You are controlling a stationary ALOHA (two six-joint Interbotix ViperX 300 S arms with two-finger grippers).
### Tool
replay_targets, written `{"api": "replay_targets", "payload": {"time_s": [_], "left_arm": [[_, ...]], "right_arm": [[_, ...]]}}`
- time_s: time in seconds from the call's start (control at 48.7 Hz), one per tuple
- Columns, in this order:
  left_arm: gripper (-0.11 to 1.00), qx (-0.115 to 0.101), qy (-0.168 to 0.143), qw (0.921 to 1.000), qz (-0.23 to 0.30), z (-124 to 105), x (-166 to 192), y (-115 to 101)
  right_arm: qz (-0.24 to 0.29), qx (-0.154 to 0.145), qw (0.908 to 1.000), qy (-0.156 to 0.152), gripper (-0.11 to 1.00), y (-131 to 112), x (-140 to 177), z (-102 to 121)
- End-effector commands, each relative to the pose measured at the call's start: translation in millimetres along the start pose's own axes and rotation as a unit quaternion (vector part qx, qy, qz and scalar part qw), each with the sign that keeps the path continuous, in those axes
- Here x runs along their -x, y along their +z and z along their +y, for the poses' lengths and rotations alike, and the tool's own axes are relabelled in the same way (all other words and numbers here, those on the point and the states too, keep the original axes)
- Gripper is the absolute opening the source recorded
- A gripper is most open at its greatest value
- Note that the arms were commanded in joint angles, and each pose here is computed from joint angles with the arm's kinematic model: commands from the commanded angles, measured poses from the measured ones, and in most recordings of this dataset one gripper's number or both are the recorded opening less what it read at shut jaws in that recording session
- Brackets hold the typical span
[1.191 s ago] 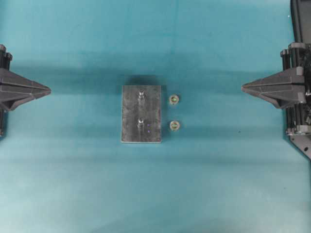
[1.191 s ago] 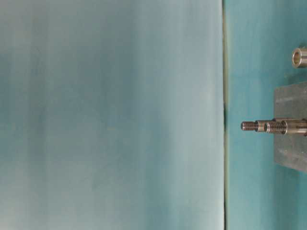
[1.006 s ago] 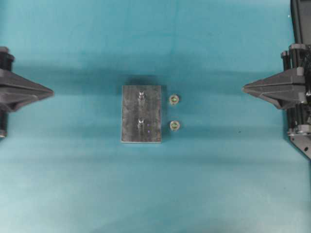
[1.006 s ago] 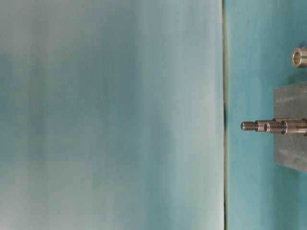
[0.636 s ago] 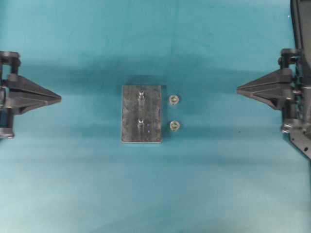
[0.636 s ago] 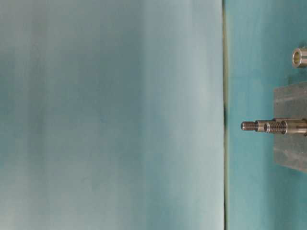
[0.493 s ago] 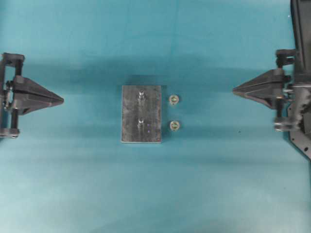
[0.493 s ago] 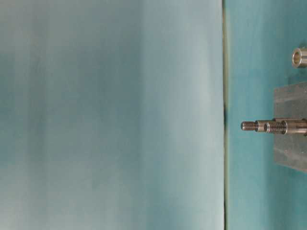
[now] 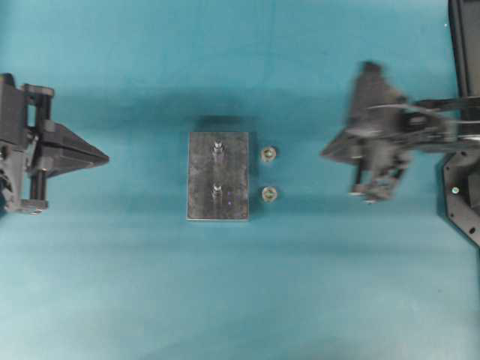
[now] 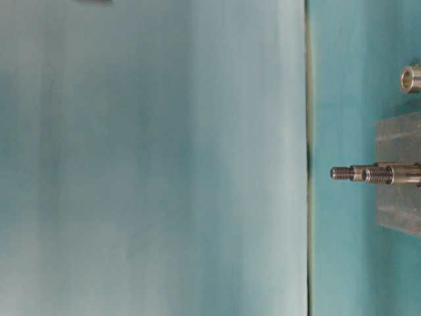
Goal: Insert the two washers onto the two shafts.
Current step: 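Move the right gripper over the upper metal washer beside the block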
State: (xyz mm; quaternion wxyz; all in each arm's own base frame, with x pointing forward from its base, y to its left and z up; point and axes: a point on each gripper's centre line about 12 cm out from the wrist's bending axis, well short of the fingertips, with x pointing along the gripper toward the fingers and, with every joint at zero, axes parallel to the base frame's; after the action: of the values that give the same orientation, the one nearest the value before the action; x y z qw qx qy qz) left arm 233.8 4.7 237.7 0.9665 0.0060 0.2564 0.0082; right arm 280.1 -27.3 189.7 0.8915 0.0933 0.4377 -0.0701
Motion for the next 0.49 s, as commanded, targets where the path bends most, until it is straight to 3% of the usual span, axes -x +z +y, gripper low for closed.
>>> {"api": "replay_targets", "payload": {"time_s": [0.0,0.082,0.144,0.37,0.411,0.472], "left_arm": [[0.0,-0.003,-0.001,0.9999,-0.01,-0.5,-1.0,10.1],[0.0,-0.004,-0.003,1.0,-0.005,-1.6,-3.1,9.4],[0.0,-0.005,-0.005,1.0,0.002,-2.8,-5.9,8.7],[0.0,-0.014,-0.018,0.9992,0.033,-10.2,-17.0,3.0],[0.0,-0.015,-0.02,0.9991,0.036,-11.5,-18.6,2.6],[0.0,-0.017,-0.022,0.9989,0.036,-13.1,-19.7,3.0]], "right_arm": [[0.003,-0.002,1.0,-0.002,0.02,14.0,-10.7,0.7],[0.018,-0.002,0.9998,-0.005,0.09,18.6,-23.5,0.5],[0.025,-0.005,0.9996,-0.007,0.2,22.6,-32.2,-0.5],[0.052,-0.01,0.9985,-0.017,0.85,37.3,-57.0,-6.1],[0.058,-0.009,0.9981,-0.019,0.9,39.1,-61.0,-6.8],[0.067,-0.006,0.9975,-0.021,0.85,41.3,-67.3,-8.1]]}}
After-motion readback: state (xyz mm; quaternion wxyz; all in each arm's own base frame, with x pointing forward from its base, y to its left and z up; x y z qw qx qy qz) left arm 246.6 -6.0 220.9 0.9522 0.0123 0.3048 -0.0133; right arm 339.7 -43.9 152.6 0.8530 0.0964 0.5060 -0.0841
